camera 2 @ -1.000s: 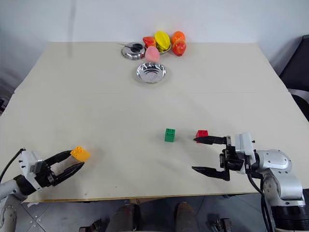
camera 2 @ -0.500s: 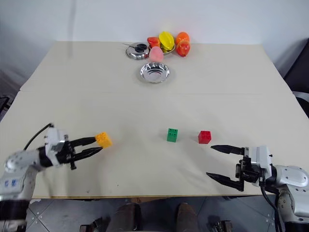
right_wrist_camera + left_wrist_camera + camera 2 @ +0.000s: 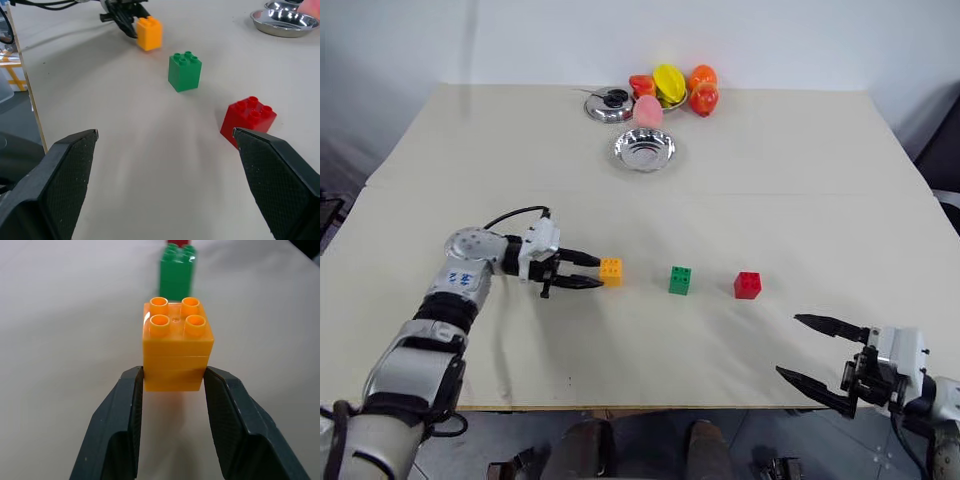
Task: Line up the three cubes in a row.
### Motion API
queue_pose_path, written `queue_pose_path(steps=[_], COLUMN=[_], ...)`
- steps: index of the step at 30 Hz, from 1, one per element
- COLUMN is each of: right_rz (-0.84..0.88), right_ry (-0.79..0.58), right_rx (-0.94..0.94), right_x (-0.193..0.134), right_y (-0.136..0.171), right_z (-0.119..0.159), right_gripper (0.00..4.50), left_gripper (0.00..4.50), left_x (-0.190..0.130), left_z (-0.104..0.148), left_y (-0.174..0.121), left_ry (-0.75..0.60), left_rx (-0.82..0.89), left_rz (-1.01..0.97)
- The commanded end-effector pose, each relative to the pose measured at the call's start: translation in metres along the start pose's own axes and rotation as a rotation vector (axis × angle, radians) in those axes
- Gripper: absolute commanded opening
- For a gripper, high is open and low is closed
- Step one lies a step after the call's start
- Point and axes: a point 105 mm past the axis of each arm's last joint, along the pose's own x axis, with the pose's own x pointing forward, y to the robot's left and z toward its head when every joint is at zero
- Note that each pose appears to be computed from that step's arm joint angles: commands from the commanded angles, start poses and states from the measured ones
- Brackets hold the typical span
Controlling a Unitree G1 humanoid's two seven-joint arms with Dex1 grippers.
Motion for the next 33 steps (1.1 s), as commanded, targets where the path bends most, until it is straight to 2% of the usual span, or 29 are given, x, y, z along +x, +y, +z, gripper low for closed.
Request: queue_pose_path(steps=[1, 8, 18, 20, 24, 27, 33], right_rz=[-0.046, -0.06, -0.054, -0.052, -0.049, -0.052, -0.128], right_ry=[-0.051, -0.051, -0.055, -0.055, -0.053, -0.044, -0.003], right_rx=[-0.045, -0.037, -0.033, -0.031, -0.033, -0.04, -0.071], right_x=[-0.001, 0.0, 0.005, 0.005, 0.006, 0.003, -0.019], right_y=[0.003, 0.006, 0.005, 0.005, 0.001, -0.003, -0.021], right_z=[0.015, 0.014, 0.012, 0.012, 0.011, 0.012, 0.013], right_gripper=[4.5, 4.5, 4.5, 4.5, 4.5, 4.5, 4.5], left_gripper=[1.47, 1.47, 1.47, 2.22, 3.42, 4.24, 4.24], left_x=[0.005, 0.008, 0.002, -0.001, -0.012, -0.027, -0.072], left_z=[0.003, -0.003, -0.005, -0.006, 0.003, 0.004, -0.004], left_y=[0.004, -0.002, 0.012, 0.013, 0.005, 0.0, -0.013], left_ry=[0.006, 0.041, 0.032, 0.035, -0.037, -0.037, -0.044], left_rx=[0.02, 0.02, -0.024, -0.029, 0.046, 0.065, 0.009], left_rz=[-0.013, -0.074, 0.042, 0.058, 0.016, -0.006, 0.082])
